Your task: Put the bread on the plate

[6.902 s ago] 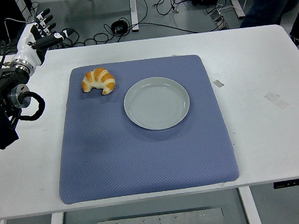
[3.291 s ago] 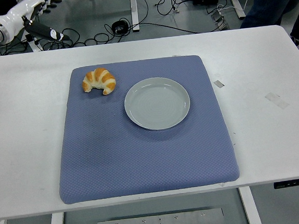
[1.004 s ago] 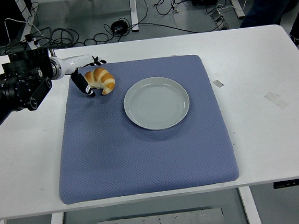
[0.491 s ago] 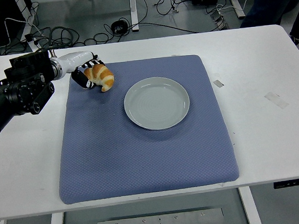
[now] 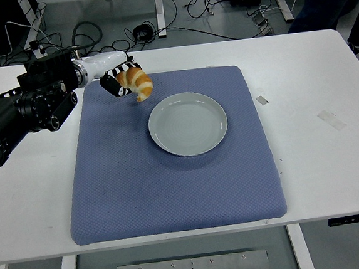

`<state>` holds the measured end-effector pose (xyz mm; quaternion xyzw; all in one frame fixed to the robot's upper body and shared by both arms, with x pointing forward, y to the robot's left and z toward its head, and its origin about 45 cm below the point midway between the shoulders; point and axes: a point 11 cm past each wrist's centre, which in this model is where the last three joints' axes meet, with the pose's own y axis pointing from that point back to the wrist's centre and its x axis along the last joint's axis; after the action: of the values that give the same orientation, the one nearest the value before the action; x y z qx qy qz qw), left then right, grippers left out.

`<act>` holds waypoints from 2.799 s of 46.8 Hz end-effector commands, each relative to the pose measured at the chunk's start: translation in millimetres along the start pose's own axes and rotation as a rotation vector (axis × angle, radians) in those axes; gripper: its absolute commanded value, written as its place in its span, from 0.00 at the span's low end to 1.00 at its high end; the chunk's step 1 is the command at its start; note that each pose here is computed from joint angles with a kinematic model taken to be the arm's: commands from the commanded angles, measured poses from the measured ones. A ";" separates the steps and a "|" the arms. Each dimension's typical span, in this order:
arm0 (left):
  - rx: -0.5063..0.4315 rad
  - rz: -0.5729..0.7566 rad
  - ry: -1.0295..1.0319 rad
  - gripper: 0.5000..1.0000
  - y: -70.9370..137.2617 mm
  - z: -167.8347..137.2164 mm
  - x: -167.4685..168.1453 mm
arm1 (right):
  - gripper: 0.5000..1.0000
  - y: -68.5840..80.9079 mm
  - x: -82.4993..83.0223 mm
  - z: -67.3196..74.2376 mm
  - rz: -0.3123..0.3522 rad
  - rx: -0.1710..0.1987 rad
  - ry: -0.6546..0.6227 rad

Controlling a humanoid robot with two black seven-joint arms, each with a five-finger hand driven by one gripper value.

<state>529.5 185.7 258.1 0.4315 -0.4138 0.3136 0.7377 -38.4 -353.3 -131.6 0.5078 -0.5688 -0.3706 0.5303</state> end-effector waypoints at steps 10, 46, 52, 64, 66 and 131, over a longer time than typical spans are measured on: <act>-0.113 -0.054 0.005 0.13 -5.2 38.6 4.0 | 1.00 0.0 -0.2 0.1 -0.001 0.000 0.000; -0.274 -0.162 -0.033 0.12 -6.5 110.5 -30.7 | 1.00 0.0 -0.1 0.1 0.000 0.000 0.000; -0.272 -0.164 -0.041 0.13 -6.5 109.6 -31.5 | 1.00 0.0 -0.2 0.1 -0.001 0.000 0.000; -0.263 -0.178 -0.054 0.13 -6.3 105.1 -38.4 | 1.00 0.0 -0.1 0.1 0.000 0.000 0.000; -0.262 -0.179 -0.057 0.13 -6.3 104.8 -38.7 | 1.00 0.0 -0.1 0.1 0.000 0.000 0.000; -0.263 -0.211 -0.070 0.94 -5.7 100.9 -52.1 | 1.00 0.0 -0.2 0.1 -0.001 0.000 0.000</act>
<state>475.8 87.6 238.3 0.3835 -0.4302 0.1618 0.8011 -38.4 -353.1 -131.7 0.5081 -0.5685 -0.3709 0.5301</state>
